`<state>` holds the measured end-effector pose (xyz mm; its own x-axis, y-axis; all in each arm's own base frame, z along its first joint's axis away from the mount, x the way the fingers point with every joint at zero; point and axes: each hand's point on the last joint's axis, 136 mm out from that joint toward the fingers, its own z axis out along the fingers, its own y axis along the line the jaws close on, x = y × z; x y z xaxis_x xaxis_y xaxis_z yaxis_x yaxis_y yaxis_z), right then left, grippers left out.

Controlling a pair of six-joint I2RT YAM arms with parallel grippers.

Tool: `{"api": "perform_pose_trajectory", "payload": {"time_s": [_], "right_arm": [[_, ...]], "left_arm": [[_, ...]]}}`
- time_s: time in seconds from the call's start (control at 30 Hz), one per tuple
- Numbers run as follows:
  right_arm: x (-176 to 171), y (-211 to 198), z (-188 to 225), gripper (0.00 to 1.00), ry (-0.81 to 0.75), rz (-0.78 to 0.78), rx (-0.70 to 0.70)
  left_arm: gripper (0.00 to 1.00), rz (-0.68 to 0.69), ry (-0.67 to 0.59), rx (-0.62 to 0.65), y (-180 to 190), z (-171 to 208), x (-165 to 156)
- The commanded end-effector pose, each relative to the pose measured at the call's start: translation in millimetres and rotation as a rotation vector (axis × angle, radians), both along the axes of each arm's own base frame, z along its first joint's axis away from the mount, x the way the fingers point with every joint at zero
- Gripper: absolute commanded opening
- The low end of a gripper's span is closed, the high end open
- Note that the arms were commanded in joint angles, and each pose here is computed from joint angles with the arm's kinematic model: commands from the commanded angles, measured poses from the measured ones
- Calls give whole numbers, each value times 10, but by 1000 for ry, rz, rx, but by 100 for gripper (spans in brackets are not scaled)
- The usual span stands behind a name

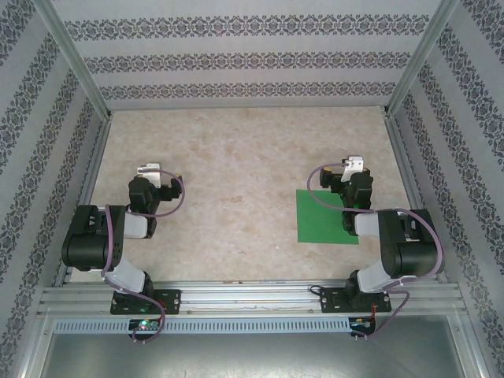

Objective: Fold a paper plane with a square sheet of paper (fold left side to right side)
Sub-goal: Move the square sheet of paper to the center of the table.

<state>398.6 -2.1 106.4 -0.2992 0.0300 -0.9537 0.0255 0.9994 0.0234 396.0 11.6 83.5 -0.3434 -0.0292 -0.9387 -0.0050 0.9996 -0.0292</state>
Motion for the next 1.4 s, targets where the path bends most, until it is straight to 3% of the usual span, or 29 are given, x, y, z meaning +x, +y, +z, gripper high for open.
{"api": "perform_pose_trajectory", "payload": {"time_s": [0.0, 0.17, 0.23, 0.47, 0.67, 0.83, 0.97, 1.37], "right_arm": [[-15, -50, 130, 98, -30, -29, 27], [-148, -184, 434, 98, 34, -121, 65], [-225, -151, 531, 98, 86, -121, 118], [-733, 186, 304, 97, 419, -102, 438], [-1190, 634, -199, 90, 692, -18, 697], [-1298, 869, -488, 88, 828, 44, 686], [-1252, 951, -644, 88, 870, 43, 666], [-1034, 1547, -781, 88, 912, 83, 669]], "left_arm": [[100, 40, -32, -3, 45, 121, 26], [100, 105, -15, -3, 148, 471, -8], [100, 176, 19, -68, 224, 623, -40], [100, 196, 211, -524, -115, 701, -334], [100, 63, 440, -756, -642, 585, -678], [100, -55, 568, -753, -1145, 492, -876], [100, -86, 576, -758, -1387, 423, -894], [100, -28, 579, -715, -1389, 348, -836]]}}
